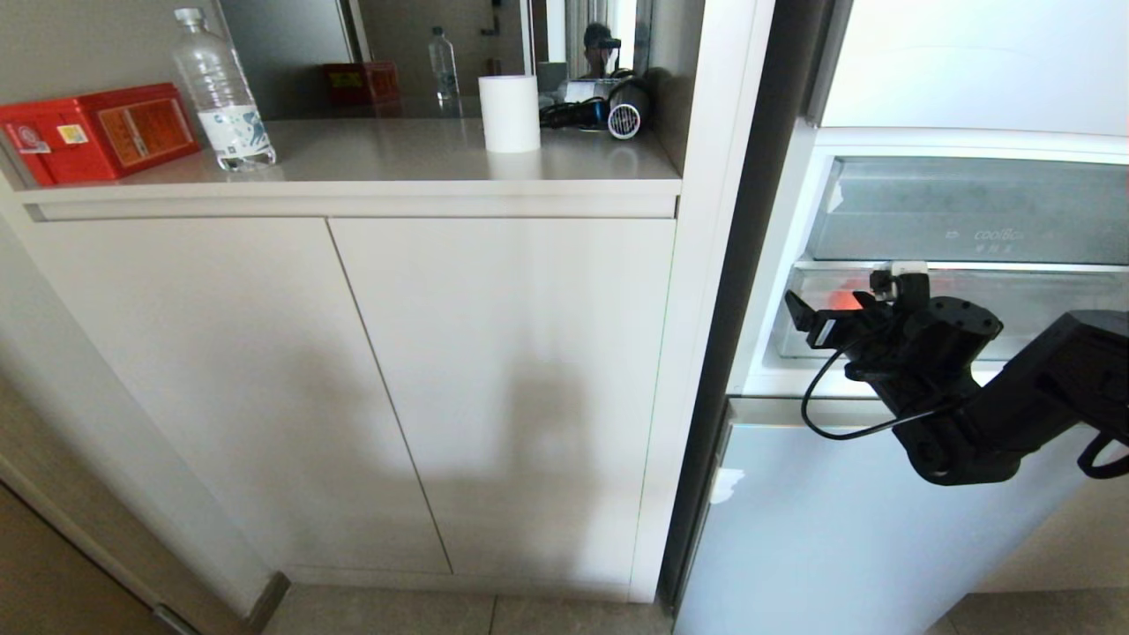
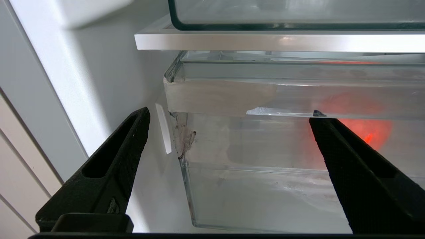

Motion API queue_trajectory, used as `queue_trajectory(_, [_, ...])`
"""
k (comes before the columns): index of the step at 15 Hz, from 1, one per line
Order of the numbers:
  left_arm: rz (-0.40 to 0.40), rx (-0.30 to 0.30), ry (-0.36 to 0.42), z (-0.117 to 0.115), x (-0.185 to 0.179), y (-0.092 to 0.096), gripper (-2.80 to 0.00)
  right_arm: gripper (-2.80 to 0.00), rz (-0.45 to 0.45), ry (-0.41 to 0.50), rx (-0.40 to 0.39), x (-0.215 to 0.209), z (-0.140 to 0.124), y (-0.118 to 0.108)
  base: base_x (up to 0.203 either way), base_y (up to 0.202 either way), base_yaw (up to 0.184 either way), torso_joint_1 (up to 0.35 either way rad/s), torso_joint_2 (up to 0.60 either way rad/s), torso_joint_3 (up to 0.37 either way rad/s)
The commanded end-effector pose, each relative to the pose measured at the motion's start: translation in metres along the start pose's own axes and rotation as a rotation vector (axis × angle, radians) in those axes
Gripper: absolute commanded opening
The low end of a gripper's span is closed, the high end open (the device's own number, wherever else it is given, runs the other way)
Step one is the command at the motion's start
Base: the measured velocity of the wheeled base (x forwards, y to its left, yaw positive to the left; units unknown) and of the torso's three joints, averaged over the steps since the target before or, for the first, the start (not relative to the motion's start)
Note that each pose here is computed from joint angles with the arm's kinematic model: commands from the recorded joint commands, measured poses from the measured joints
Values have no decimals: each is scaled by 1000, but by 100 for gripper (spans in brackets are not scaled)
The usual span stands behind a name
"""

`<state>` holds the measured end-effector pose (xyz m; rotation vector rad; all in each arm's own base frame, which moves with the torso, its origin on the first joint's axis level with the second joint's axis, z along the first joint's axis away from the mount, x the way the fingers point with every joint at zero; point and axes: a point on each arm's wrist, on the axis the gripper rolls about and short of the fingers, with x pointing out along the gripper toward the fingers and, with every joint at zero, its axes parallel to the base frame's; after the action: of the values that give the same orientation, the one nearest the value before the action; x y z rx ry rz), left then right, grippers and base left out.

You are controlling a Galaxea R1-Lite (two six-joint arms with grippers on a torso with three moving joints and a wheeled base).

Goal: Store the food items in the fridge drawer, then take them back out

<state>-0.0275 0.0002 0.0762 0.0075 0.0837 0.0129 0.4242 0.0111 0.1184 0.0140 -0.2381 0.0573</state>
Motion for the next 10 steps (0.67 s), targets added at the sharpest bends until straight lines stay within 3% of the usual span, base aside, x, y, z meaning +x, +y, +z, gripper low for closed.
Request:
queue_trajectory(1, [1,-1,2,0,0,0,-280,0,0,-16,-2,-1,4,0,0,0,0,0,0,0])
queue_trajectory(10, [1,-1,3,0,0,0,-280,0,6,87,2,-7,-10,4,0,0,0,0,0,0])
